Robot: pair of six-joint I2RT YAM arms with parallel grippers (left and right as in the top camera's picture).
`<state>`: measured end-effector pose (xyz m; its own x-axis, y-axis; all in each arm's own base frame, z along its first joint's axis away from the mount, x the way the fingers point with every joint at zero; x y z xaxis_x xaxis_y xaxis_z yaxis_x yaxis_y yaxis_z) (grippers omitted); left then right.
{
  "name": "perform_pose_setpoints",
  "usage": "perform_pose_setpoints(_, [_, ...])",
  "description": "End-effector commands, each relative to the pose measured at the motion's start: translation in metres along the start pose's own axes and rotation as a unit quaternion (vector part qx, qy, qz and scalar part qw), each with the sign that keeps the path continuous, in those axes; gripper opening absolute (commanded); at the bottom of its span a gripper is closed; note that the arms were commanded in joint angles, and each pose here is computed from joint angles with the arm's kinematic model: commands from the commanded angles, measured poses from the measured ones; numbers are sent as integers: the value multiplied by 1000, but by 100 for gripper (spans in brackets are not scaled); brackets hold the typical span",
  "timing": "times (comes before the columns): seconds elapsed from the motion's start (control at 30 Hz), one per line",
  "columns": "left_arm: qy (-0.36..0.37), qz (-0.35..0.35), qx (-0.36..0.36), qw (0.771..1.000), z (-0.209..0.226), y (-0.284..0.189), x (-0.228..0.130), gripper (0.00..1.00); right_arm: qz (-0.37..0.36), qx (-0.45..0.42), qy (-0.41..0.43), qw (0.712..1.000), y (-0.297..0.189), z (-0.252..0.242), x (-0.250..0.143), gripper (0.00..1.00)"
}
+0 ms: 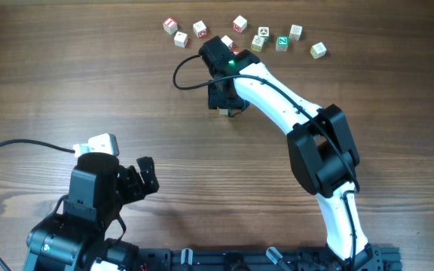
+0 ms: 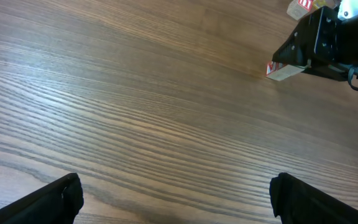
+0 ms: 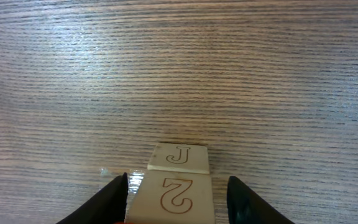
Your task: Form a tower
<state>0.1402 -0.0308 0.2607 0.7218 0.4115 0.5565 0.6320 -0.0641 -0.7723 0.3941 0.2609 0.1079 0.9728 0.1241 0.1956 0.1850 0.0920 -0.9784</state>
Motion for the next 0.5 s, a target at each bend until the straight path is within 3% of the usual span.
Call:
perform_pose_setpoints(0.0, [-1, -4, 4, 1000, 1, 0, 1, 100, 12, 2, 0, 1000, 6, -3, -3, 48])
perform_pose_setpoints(0.47, [-1, -4, 4, 1000, 1, 0, 1, 100, 12, 8, -4, 1000, 6, -3, -2, 42])
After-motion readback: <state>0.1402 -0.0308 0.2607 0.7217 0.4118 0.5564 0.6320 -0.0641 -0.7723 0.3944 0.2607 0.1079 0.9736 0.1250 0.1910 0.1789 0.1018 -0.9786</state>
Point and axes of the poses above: each gripper's point midway between its finger pads, its own y axis out along the fingers, its own z axis along the line the jaws close on, x = y × z, the point moved 8 cm from there along -y, back along the fingers, and after that the axes turned 6 degrees about -y, right-handed, at the moved point
